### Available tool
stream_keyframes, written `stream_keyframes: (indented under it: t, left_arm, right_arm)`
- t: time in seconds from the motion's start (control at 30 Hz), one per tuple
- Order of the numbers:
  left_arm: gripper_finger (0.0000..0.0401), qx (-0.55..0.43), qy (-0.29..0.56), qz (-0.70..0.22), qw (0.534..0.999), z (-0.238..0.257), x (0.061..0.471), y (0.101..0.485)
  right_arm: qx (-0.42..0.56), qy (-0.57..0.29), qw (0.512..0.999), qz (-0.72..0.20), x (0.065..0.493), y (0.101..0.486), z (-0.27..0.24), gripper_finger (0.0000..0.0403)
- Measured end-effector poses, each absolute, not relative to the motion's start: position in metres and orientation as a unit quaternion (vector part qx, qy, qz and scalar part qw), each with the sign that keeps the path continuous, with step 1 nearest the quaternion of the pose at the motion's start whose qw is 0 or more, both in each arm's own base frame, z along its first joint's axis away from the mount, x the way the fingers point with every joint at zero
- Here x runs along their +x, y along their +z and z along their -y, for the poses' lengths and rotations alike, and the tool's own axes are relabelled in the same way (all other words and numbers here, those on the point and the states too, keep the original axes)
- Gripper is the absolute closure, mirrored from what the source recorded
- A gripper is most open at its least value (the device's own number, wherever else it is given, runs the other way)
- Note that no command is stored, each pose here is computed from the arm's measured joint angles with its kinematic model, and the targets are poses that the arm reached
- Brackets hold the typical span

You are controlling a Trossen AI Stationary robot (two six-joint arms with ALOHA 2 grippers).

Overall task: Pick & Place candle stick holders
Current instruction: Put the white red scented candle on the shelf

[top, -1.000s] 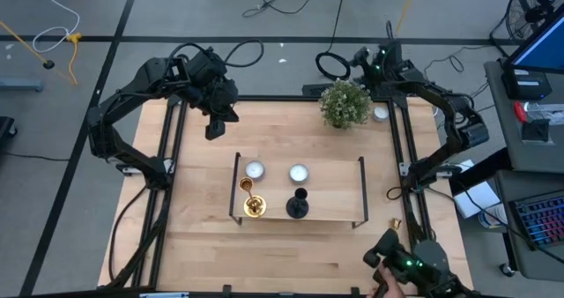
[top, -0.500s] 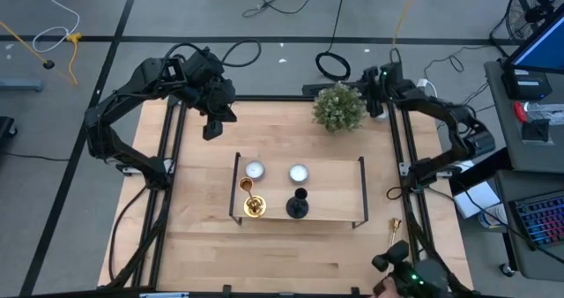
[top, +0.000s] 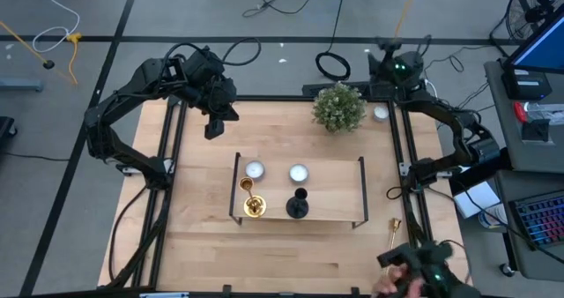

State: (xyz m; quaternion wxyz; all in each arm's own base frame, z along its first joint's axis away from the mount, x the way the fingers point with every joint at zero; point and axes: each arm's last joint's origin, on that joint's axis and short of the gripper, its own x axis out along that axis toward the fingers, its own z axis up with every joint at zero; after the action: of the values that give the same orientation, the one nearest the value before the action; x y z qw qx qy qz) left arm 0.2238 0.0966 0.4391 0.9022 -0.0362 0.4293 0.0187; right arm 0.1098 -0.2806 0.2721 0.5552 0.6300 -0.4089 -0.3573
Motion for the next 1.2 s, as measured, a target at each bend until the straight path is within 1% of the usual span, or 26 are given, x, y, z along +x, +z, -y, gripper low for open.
stream_keyframes:
  t: [0.1, 0.13, 0.17, 0.23, 0.3, 0.4, 0.47, 0.57, 0.77, 0.83, 0.97, 1.07, 1.13, 1.2]
  left_arm:
    - [0.0371, -0.039, 0.02, -0.429, 0.902, -0.097, 0.224, 0.439]
    - [0.0371, -0.04, 0.02, -0.429, 0.902, -0.097, 0.224, 0.439]
    - [0.0371, -0.041, 0.021, -0.429, 0.902, -0.097, 0.224, 0.439]
    - [0.0371, -0.045, 0.022, -0.43, 0.901, -0.096, 0.224, 0.439]
    - [0.0371, -0.049, 0.022, -0.433, 0.9, -0.096, 0.223, 0.439]
    - [0.0371, -0.05, 0.022, -0.433, 0.9, -0.096, 0.223, 0.439]
    - [0.0371, -0.05, 0.022, -0.433, 0.9, -0.096, 0.223, 0.439]
    - [0.0371, -0.05, 0.022, -0.433, 0.9, -0.096, 0.223, 0.439]
    - [0.0371, -0.05, 0.022, -0.432, 0.9, -0.096, 0.223, 0.439]
    - [0.0371, -0.049, 0.022, -0.431, 0.901, -0.096, 0.223, 0.439]
    - [0.0371, -0.043, 0.021, -0.427, 0.903, -0.097, 0.224, 0.439]
    - [0.0371, -0.041, 0.013, -0.422, 0.906, -0.096, 0.225, 0.44]
    - [0.0371, -0.04, 0.013, -0.419, 0.907, -0.097, 0.225, 0.44]
    - [0.0371, -0.038, 0.011, -0.418, 0.907, -0.097, 0.225, 0.44]
  right_arm:
    - [0.597, -0.311, 0.579, 0.46, 0.109, 0.287, 0.28, 0.0044]
    - [0.58, -0.302, 0.594, 0.467, 0.109, 0.292, 0.279, 0.0044]
    - [0.559, -0.298, 0.611, 0.475, 0.109, 0.296, 0.278, 0.0044]
    - [0.539, -0.302, 0.621, 0.482, 0.109, 0.299, 0.277, 0.0044]
    - [0.567, -0.304, 0.605, 0.469, 0.109, 0.294, 0.278, 0.0044]
    - [0.606, -0.346, 0.572, 0.431, 0.109, 0.281, 0.28, 0.0044]
    - [0.631, -0.397, 0.546, 0.382, 0.111, 0.275, 0.278, 0.0044]
    - [0.669, -0.482, 0.483, 0.296, 0.113, 0.266, 0.271, 0.0044]
    - [0.735, -0.591, 0.301, 0.139, 0.104, 0.262, 0.248, 0.0044]
    - [0.733, -0.622, 0.261, 0.091, 0.097, 0.262, 0.243, 0.0044]
    - [0.723, -0.663, 0.194, 0.016, 0.085, 0.261, 0.23, 0.0044]
    - [0.71, -0.688, 0.148, -0.012, 0.081, 0.259, 0.22, 0.0044]
    - [0.703, -0.698, 0.131, -0.016, 0.082, 0.257, 0.218, 0.0044]
    - [0.702, -0.699, 0.132, -0.015, 0.086, 0.253, 0.221, 0.0044]
